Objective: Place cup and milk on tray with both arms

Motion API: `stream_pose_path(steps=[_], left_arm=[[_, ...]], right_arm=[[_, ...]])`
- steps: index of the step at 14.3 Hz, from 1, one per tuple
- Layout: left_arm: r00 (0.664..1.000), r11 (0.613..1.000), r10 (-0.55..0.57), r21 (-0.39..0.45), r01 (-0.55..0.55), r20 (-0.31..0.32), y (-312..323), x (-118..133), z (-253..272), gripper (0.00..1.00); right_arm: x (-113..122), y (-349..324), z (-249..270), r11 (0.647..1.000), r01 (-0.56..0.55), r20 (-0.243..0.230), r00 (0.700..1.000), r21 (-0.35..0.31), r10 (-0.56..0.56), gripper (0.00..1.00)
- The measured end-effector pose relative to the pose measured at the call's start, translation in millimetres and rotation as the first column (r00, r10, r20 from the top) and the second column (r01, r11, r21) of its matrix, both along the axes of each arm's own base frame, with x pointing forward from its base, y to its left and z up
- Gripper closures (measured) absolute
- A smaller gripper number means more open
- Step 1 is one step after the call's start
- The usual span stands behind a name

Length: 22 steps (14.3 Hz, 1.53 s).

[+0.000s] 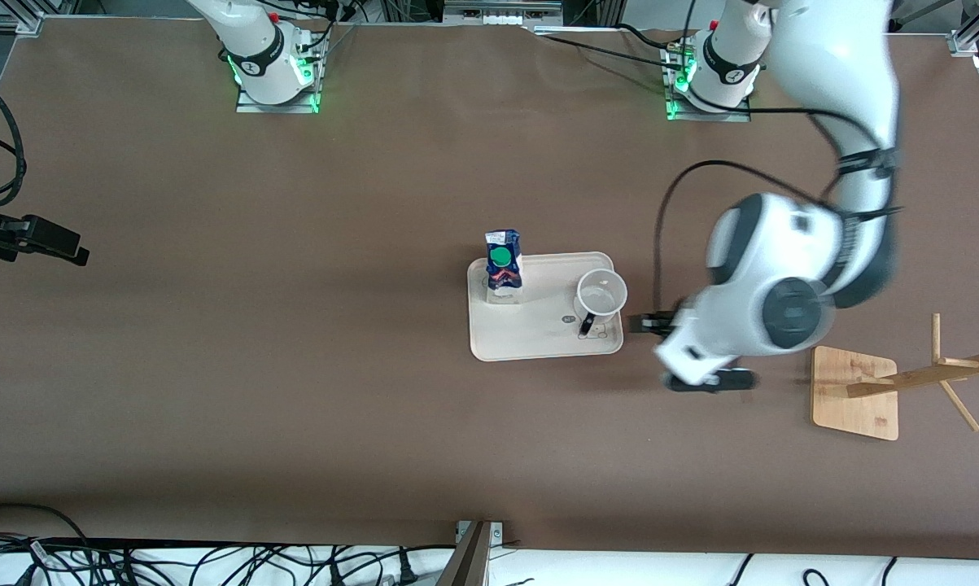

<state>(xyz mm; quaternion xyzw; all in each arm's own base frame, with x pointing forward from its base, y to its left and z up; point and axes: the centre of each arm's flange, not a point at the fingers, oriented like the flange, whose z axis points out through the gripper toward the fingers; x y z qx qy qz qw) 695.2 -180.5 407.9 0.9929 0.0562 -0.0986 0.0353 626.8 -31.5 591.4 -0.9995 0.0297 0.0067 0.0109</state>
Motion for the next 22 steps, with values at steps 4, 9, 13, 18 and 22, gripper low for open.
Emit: stream_pose_path(steps=[4, 9, 13, 18, 22], left_arm=[[0.999, 0.999, 0.049, -0.023, -0.049, 0.004, 85, -13, 79, 0.00], [0.997, 0.998, 0.065, -0.002, -0.065, 0.052, 133, -53, 164, 0.00], [0.996, 0.998, 0.051, 0.039, -0.054, 0.066, 141, -101, 187, 0.00], [0.988, 0.997, -0.045, 0.076, 0.034, 0.144, 154, -136, 173, 0.00], [0.975, 0.992, -0.108, 0.079, 0.094, 0.192, 170, -132, 173, 0.00]], right_arm=[[-3, 0, -3, 1.000, -0.007, -0.010, 1.000, -0.018, 0.007, 0.00], [-2, 10, -4, 0.999, -0.025, -0.011, 1.000, -0.025, 0.025, 0.00], [-2, 19, -3, 0.999, -0.039, -0.011, 0.999, -0.031, 0.039, 0.00], [-2, 15, -4, 0.998, -0.027, -0.012, 1.000, -0.048, 0.026, 0.00], [-2, 13, -6, 0.999, -0.022, -0.016, 1.000, -0.049, 0.021, 0.00]])
